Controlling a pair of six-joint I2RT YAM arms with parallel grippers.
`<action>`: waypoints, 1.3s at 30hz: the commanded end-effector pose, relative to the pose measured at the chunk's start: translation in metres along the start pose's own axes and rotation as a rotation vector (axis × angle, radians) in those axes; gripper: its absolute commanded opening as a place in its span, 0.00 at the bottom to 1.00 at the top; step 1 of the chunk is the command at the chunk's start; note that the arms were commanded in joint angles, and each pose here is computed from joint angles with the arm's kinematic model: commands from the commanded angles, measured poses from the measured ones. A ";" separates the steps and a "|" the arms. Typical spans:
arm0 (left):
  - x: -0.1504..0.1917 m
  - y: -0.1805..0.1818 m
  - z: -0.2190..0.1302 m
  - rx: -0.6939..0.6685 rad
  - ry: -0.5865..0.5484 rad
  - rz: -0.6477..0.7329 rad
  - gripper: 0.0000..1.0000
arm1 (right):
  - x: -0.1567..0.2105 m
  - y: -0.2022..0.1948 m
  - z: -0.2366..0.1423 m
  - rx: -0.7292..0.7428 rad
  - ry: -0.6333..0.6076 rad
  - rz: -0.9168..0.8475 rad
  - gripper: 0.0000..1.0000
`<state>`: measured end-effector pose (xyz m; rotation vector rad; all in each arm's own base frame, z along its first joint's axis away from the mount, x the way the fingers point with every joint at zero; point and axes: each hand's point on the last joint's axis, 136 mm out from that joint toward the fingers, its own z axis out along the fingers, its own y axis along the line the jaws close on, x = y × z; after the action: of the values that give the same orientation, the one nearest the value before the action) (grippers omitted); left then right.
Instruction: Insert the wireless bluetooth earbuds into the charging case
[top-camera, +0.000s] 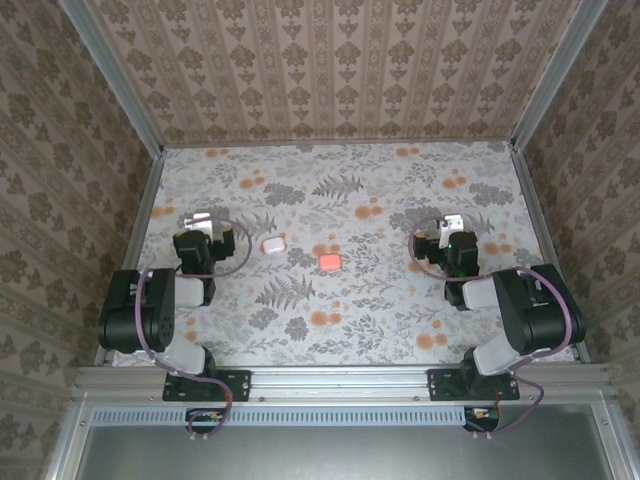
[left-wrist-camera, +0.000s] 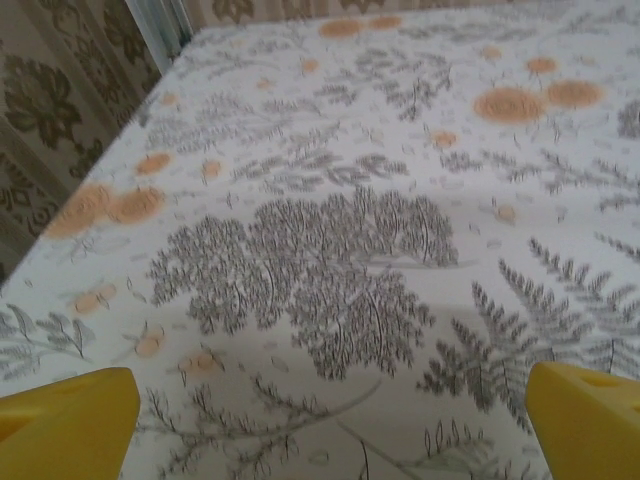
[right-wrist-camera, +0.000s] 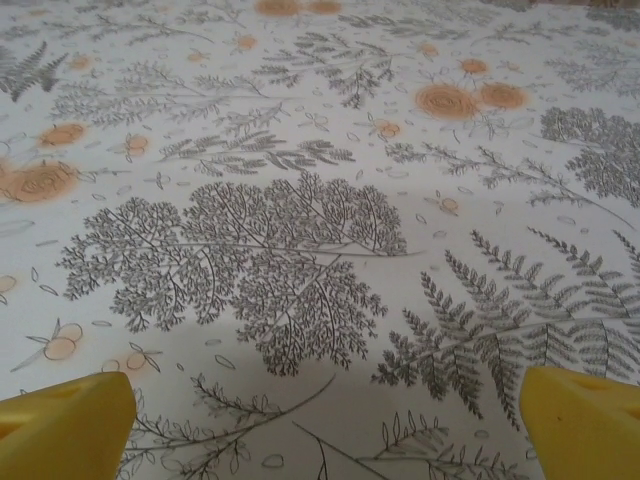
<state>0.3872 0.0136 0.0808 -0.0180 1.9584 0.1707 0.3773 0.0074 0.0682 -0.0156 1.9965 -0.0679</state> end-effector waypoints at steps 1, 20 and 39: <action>-0.015 0.007 0.001 -0.035 -0.041 -0.021 1.00 | -0.036 -0.005 0.009 -0.052 -0.073 0.063 1.00; -0.017 0.002 0.002 -0.022 -0.043 0.003 1.00 | -0.036 -0.010 0.009 -0.038 -0.074 0.080 1.00; -0.017 0.000 0.003 0.004 -0.038 0.003 1.00 | -0.035 -0.010 0.009 -0.038 -0.073 0.080 1.00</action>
<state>0.3890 0.0150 0.0841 -0.0254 1.9485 0.1816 0.3979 -0.0053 0.0924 0.0426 1.9366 -0.0033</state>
